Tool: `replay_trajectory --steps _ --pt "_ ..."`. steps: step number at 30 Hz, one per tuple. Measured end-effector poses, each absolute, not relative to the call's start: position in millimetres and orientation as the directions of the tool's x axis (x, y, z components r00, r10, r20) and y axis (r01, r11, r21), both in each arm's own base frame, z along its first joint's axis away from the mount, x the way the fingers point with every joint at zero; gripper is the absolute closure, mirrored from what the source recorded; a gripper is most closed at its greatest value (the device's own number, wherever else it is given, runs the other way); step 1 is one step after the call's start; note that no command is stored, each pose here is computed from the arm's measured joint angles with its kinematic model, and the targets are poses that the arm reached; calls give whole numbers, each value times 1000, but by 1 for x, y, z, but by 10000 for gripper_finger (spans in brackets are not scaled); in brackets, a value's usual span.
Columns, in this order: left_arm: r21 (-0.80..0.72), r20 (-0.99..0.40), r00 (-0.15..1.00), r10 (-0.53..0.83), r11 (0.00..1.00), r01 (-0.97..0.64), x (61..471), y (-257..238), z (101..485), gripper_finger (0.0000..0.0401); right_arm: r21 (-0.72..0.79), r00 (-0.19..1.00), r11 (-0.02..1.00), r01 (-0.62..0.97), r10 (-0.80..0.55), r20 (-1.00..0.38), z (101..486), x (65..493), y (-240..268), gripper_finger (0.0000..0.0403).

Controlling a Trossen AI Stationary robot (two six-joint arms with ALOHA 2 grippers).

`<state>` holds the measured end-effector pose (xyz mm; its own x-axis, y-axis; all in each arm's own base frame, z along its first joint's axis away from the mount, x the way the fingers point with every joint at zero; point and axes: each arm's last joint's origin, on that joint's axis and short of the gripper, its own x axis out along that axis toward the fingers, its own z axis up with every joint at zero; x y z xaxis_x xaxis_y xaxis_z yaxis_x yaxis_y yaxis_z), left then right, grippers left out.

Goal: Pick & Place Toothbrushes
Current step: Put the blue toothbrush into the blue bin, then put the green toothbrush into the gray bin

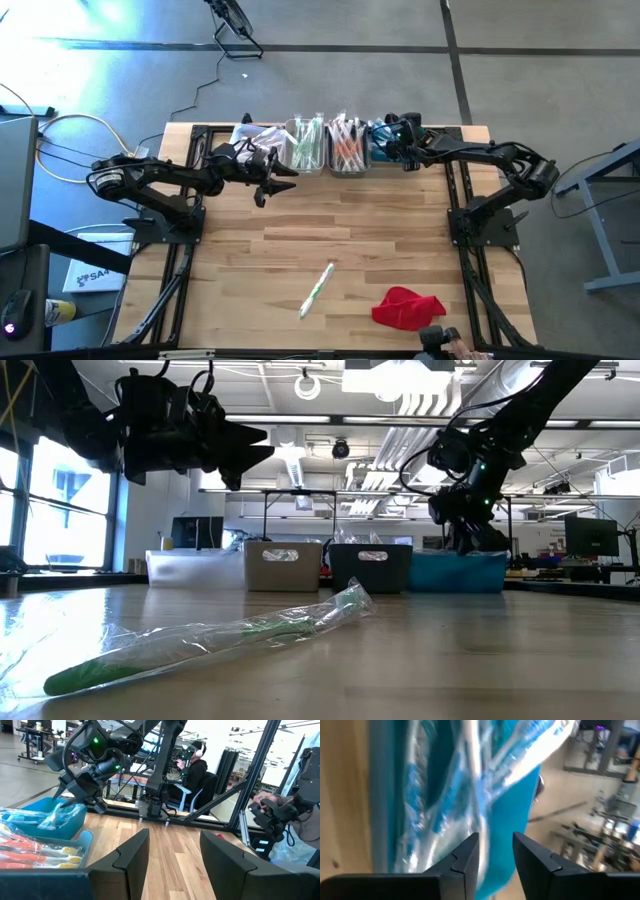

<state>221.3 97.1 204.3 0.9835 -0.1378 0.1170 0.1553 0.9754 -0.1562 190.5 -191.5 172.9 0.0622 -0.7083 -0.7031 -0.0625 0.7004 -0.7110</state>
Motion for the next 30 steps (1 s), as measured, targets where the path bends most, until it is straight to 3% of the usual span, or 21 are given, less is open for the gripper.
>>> replay_trajectory --steps 3,13,22,26,30 --pt "-156 117 984 -137 975 155 221 97 204 228 -732 33 677 -74 -732 -680 174 193 -189 290" --pt "-156 117 984 -137 976 155 221 97 204 228 -767 108 638 -70 -759 -642 186 203 -175 325" --pt "-157 116 984 -137 975 154 221 97 204 228 -837 298 547 28 -804 -515 214 222 -151 343" --pt "-161 110 984 -137 975 153 222 97 204 228 -790 428 591 163 -764 -483 231 223 -138 349" --pt "-171 96 986 -136 974 151 222 97 202 228 -620 608 728 291 -642 -468 245 223 -123 352"
